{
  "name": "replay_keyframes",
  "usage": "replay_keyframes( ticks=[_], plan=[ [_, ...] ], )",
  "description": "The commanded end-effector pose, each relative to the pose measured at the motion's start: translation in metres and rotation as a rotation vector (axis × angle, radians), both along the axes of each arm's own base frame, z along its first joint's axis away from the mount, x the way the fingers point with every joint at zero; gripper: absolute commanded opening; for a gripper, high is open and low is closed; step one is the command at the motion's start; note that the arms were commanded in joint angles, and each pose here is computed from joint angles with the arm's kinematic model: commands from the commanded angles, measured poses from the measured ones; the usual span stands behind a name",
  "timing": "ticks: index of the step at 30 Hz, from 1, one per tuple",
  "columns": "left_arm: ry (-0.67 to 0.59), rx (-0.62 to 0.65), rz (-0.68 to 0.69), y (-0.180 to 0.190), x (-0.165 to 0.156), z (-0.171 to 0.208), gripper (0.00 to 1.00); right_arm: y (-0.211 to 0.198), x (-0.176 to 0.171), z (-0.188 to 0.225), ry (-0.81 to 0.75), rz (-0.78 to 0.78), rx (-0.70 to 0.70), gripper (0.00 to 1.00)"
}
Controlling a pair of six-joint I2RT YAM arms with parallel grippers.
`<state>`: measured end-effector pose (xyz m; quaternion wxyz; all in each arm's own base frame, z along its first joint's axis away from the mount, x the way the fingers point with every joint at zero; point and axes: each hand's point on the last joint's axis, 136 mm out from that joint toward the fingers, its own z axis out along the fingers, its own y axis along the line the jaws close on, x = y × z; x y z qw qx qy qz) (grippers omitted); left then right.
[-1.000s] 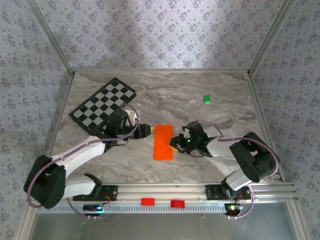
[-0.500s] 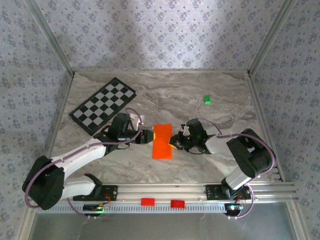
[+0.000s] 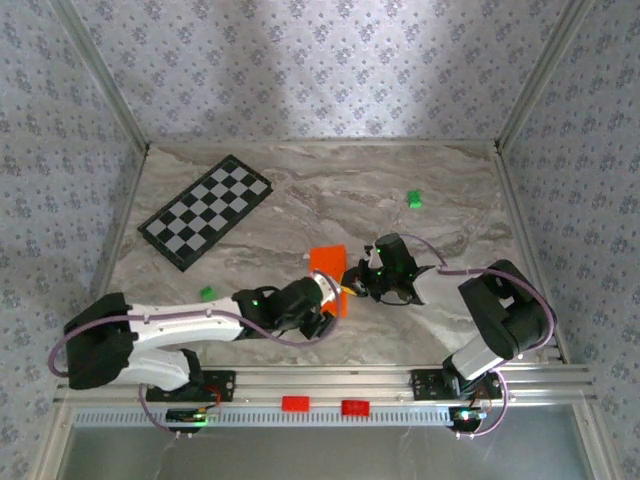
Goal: Fold a paper plane with a square sheet of paper (pick it up from the middle)
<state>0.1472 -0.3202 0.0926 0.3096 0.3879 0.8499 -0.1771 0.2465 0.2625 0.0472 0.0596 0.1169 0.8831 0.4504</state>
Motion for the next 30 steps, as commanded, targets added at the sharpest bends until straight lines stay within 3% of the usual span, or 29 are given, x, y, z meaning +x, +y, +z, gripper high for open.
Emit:
replay_keyframes(
  ticks=[1, 7, 11, 20, 30],
  plan=[
    [-0.173, 0.138, -0.008, -0.005, 0.008, 0.001, 0.63, 0.001, 0.002, 0.009, -0.009, 0.013, 0.006, 0.00],
    [-0.353, 0.310, -0.011, -0.026, 0.009, -0.008, 0.67, 0.001, 0.001, 0.009, -0.005, 0.013, 0.001, 0.00],
    [-0.396, 0.353, 0.046, -0.025, 0.019, -0.013, 0.69, 0.001, 0.001, 0.010, -0.006, 0.014, 0.003, 0.00],
    [-0.400, 0.404, 0.049, -0.021, 0.022, -0.029, 0.67, 0.002, 0.001, 0.012, -0.014, 0.012, 0.006, 0.00],
    [-0.401, 0.365, 0.058, -0.029, 0.025, -0.025, 0.61, 0.001, -0.001, 0.009, -0.006, 0.010, 0.002, 0.00]
  ],
)
